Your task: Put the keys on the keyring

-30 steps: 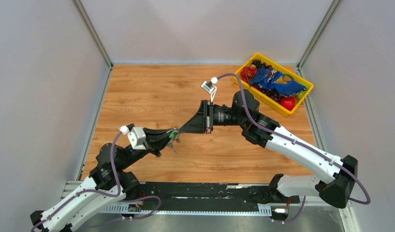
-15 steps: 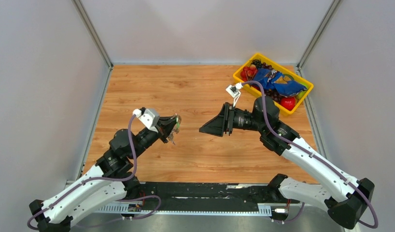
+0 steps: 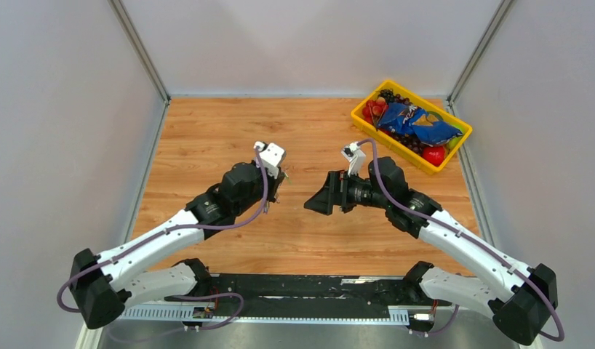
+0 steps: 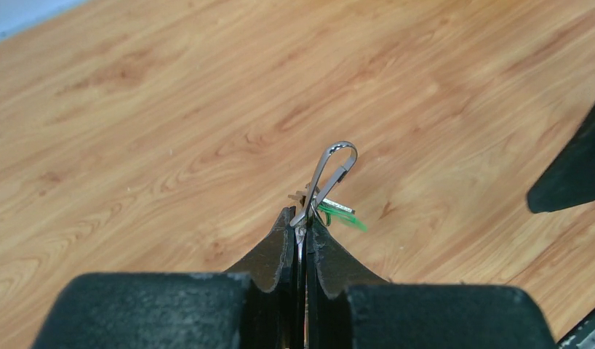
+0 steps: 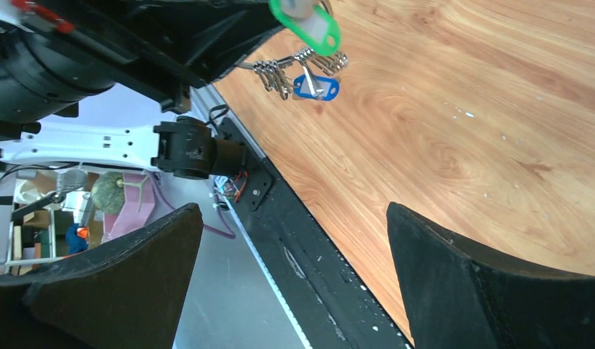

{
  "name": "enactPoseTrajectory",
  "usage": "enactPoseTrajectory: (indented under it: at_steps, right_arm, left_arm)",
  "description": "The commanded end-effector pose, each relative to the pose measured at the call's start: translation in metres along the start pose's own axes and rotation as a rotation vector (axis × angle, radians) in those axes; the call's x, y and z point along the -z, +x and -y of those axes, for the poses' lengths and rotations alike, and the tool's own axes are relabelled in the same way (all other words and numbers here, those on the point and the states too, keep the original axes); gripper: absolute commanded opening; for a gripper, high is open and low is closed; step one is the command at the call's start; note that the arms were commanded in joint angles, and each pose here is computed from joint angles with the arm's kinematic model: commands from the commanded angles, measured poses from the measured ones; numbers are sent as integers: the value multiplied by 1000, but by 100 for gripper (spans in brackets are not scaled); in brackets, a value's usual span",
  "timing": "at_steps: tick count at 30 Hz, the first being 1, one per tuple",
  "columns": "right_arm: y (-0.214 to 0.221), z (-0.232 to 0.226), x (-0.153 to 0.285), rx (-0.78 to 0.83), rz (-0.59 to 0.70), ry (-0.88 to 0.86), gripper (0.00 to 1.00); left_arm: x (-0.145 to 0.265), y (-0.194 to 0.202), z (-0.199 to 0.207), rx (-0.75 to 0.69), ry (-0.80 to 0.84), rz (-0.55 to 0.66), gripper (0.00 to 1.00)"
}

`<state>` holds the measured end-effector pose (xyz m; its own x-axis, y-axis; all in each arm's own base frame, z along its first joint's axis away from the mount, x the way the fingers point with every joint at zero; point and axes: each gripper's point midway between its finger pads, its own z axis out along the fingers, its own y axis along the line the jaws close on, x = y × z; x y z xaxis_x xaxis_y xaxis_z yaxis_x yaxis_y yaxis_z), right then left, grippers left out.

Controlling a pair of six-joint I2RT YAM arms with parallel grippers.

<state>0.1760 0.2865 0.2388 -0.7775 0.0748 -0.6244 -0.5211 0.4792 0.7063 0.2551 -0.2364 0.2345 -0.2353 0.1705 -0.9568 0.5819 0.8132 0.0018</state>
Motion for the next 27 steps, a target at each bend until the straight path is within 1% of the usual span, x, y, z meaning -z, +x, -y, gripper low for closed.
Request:
enactPoseTrajectory:
  at_steps: [1,7,11,14,15,16,17,19,21,24,26,27]
  right_arm:
    - [-7,7,5,50,52,34,100]
    - [-2,14,8,52,58,57,100]
    - [1,24,11,42,69,104,100]
    - [2,32,14,29,75,140,100]
    - [1,35,15,24,80,157,100]
    - [1,38,17,25,80,170,100]
    - [1,40,18,27,82,181,100]
    - [0,41,20,36,92,192,100]
    - [-1,44,22,47,101,204,100]
    - [-4,48,26,60,121,230,100]
    - [-8,52,27,65,140,253,100]
    - [-11,55,28,65,149,268,100]
  left_arm:
    - [-18,10,1,19,-19,-50,10]
    - [-53,56,14,4,11,-175,10]
    - [-73,82,25,7,52,-245,11]
    - [-86,95,31,13,68,-270,18]
    - [-91,100,32,11,71,-287,23]
    - [-95,109,35,9,80,-312,25]
    - [-98,107,38,8,91,-311,30]
    - [-105,111,41,1,106,-323,36]
    - [-110,111,45,-8,129,-324,40]
    - [-114,96,49,-17,145,-293,47]
    - [-112,78,49,-30,153,-264,82]
    - [-111,70,50,-38,159,-248,95]
